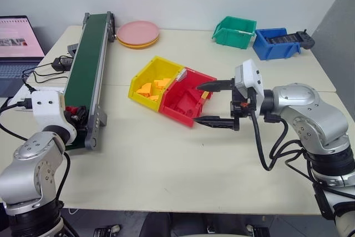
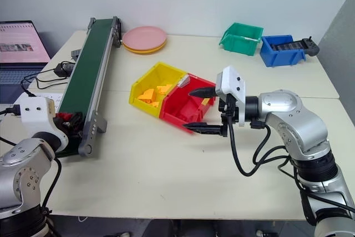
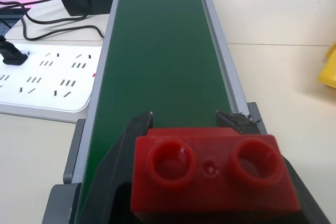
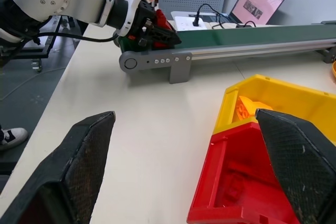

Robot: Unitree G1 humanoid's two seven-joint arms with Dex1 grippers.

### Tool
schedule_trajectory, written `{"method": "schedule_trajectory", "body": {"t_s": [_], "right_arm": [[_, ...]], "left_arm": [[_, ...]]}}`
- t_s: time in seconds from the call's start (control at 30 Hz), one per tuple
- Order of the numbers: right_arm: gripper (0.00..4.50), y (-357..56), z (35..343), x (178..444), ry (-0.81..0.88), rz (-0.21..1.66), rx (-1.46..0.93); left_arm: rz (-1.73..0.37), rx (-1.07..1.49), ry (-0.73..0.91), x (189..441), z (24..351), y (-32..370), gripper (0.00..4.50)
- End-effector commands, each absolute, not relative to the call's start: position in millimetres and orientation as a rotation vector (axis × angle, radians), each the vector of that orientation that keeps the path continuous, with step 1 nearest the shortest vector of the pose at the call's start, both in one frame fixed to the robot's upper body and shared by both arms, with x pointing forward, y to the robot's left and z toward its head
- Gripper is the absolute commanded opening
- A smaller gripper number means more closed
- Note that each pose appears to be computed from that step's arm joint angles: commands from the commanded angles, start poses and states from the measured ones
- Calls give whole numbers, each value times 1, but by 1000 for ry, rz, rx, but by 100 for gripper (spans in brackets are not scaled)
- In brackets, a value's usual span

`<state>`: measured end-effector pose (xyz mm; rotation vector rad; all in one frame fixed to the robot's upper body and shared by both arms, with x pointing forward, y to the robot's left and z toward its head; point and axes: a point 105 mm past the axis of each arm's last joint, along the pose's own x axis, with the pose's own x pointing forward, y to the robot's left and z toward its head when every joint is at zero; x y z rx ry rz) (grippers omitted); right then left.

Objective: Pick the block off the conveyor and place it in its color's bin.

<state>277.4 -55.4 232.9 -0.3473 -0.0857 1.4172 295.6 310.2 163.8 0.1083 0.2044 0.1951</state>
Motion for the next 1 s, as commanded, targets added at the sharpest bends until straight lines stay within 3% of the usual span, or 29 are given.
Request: {"method": "schedule_trajectory", "body": {"t_s": [0.03,0.13,0.2,0.4,0.53,0.73,0.97,1.0], "right_arm": [[450,-59,250,273,-157,1423,-380],[450,-63,252,274,-159,1403,-402],[450,-69,254,275,-176,1370,-450],[450,-90,248,265,-118,1307,-541],[450,-110,249,258,-77,1201,-586],[450,-114,247,252,-54,1126,-582],[450,-115,244,247,-37,1084,-560],[450,-116,243,246,-32,1076,-556]], "left_arm": [[177,177,125,297,190,302,153],[69,211,80,305,206,280,153],[-141,215,65,311,212,240,153],[-524,241,51,319,220,166,153],[-736,276,38,337,219,116,153],[-832,317,13,363,210,81,153],[-844,383,6,380,199,74,153],[-842,376,4,382,199,74,188]]}}
